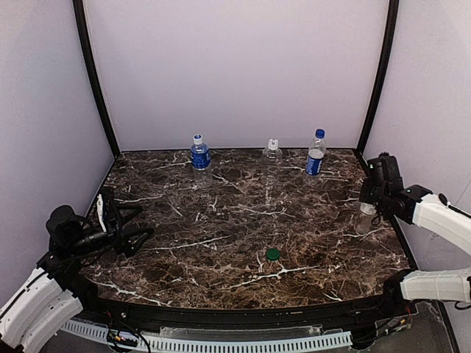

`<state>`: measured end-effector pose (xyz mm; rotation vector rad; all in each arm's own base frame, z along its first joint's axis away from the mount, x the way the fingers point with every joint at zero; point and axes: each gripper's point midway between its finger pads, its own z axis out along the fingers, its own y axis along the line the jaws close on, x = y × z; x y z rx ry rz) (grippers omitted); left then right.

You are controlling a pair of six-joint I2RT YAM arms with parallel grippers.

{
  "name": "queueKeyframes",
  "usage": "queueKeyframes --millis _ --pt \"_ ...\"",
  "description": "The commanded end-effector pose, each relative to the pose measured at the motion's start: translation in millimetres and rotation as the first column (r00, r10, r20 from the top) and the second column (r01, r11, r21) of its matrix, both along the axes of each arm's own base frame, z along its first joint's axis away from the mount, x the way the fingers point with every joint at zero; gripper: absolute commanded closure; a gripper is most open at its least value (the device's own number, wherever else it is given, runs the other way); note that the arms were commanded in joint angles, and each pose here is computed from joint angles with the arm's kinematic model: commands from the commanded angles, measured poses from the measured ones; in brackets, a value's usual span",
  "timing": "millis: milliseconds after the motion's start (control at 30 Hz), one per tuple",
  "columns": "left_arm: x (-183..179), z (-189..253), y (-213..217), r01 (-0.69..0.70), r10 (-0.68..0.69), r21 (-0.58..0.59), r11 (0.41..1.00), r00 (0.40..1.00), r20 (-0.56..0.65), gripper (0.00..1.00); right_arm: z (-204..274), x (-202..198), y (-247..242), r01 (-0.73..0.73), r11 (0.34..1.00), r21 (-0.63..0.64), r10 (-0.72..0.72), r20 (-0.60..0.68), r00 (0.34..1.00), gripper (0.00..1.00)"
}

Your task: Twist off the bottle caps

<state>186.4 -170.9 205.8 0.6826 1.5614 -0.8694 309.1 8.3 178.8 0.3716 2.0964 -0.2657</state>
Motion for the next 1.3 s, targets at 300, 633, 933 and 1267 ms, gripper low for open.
queueKeyframes --millis 300,633,933,1267 --pt "-0.5 -5.1 1.3 -0.001 0.0 0.012 1.0 1.0 0.009 0.01 -21.6 -18.0 -43.5 0.198 0.978 -0.065 -0.193 0.078 0.978 1.0" --pt "-0.1 -4.7 1.4 -0.002 0.001 0.01 1.0 1.0 0.013 0.01 -13.8 -28.6 -40.1 0.148 0.989 -0.02 -0.145 0.124 0.982 0.57" --pt "0.2 -5.0 1.4 -0.002 0.002 0.008 1.0 1.0 0.011 0.01 -8.9 -31.2 -35.5 0.1 0.995 -0.015 -0.097 0.137 0.986 0.42" --pt "0.4 -6.9 1.1 0.0 0.0 0.012 1.0 1.0 0.005 0.01 24.6 -34.8 -39.0 0.105 0.994 -0.033 -0.099 0.158 0.982 0.01"
